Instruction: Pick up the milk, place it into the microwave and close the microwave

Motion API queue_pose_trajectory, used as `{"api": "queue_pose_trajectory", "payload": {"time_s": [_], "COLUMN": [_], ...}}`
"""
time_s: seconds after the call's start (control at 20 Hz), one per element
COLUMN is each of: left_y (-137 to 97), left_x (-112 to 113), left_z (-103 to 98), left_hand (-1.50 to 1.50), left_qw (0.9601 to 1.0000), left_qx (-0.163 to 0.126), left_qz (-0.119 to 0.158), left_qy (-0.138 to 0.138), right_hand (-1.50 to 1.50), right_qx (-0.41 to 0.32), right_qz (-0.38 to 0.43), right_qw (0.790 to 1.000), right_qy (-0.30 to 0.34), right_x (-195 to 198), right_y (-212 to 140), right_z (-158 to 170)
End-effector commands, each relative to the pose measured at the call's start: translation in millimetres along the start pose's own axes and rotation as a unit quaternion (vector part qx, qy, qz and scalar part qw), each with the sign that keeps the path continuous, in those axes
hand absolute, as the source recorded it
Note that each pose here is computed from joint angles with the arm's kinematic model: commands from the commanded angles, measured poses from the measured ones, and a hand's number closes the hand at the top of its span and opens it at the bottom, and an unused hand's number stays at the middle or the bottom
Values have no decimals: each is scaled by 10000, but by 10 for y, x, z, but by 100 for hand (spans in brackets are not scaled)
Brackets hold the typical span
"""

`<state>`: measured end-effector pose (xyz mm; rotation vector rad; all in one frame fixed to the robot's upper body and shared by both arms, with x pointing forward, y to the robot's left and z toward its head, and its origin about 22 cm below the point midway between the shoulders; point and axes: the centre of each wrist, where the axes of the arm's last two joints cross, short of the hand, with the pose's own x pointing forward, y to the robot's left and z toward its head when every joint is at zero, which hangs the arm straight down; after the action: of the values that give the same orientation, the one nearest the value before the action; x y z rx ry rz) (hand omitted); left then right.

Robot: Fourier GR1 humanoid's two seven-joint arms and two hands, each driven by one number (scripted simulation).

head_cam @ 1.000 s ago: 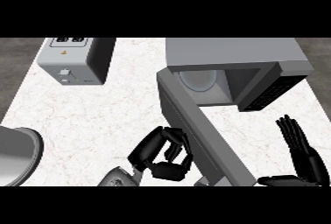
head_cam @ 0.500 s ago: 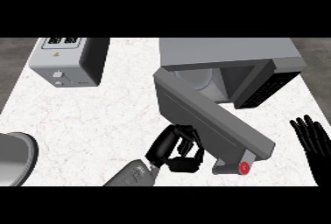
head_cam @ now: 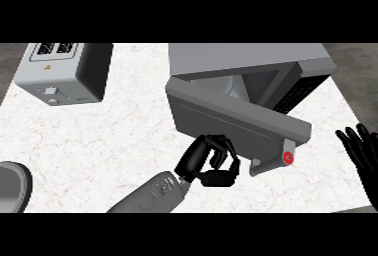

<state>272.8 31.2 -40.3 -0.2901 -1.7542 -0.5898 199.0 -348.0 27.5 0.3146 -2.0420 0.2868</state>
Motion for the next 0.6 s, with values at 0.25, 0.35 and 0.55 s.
{"api": "queue_pose_trajectory", "payload": {"time_s": [0.25,0.35,0.55], "left_y": [1,73,142], "left_x": [297,322,418], "left_z": [-308,-371,-528], "left_hand": [150,150,150], "left_qw": [9956,9901,9845], "left_qx": [833,1321,1710], "left_qz": [243,296,335], "left_qy": [-351,-356,-183], "right_hand": [-150,-150,-150], "right_qx": [665,657,715], "right_qz": [74,161,261], "right_qw": [9977,9977,9968], "right_qy": [-56,-36,-248], "right_x": [303,341,486], "right_y": [-43,-116,-191], "right_z": [-259,-265,-378]}}
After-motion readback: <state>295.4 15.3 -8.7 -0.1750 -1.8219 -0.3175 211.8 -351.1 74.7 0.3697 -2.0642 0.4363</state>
